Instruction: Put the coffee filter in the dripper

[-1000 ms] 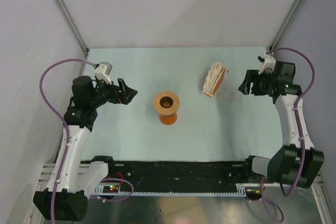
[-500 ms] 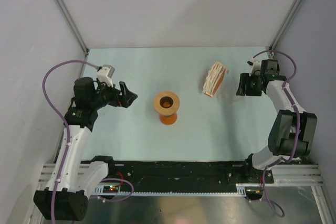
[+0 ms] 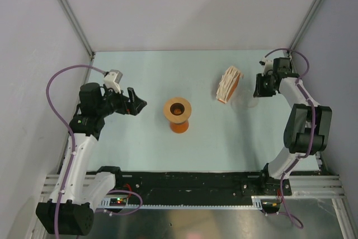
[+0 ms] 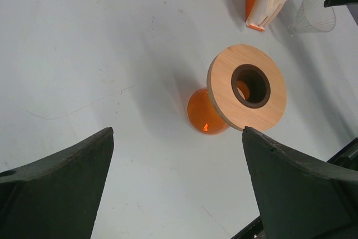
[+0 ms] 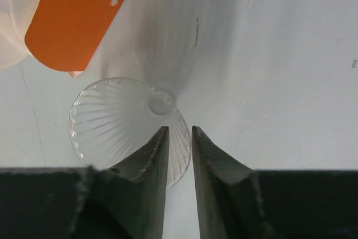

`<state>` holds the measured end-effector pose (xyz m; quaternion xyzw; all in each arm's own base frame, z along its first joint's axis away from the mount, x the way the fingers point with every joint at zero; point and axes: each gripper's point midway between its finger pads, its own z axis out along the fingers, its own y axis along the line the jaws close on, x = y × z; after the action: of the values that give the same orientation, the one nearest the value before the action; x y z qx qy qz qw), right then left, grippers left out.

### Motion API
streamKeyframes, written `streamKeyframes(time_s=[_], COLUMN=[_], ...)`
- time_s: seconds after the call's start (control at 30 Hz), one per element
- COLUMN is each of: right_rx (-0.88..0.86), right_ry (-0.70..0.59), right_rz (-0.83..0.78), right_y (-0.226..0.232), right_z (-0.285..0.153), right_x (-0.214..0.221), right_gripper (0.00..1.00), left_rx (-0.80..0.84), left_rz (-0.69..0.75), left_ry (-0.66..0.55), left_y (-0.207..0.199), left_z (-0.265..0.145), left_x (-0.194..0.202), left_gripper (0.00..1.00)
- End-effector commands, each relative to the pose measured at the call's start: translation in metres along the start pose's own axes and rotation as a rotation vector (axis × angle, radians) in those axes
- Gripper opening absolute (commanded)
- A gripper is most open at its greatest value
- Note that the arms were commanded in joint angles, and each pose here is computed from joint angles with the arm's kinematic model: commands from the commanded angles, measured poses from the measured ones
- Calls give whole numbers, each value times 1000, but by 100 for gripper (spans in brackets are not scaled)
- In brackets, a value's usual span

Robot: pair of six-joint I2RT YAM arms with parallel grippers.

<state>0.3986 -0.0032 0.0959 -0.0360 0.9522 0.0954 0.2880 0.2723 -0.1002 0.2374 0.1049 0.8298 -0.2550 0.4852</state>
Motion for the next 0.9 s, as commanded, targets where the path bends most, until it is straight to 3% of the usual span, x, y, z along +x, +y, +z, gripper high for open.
streamKeyframes(time_s=[0.0,0.1,0.17,0.63,0.87], right_rx=[15,21,15,-95,-109], right_ry=[-16,0,8,-47,-10], right_rz=[-36,-43,-42,-28,-10], right_y=[-3,-5,-6,9,8], right_z=[-3,-6,-9,-49,-38], right_x=[-20,-21,-20,-25,-16], right_gripper=[24,5,1,0,0], left_rx=[3,4,6,-4,-2], left_rz=[1,-5,-9,-19,-28], left_ry=[-28,-28,-28,-23,-19], left_y=[-3,-3,-4,-1,-1], left_z=[-3,-3,-3,-2,0], left_x=[-9,-9,-10,-8,-9], left_gripper=[100,100,100,100,100])
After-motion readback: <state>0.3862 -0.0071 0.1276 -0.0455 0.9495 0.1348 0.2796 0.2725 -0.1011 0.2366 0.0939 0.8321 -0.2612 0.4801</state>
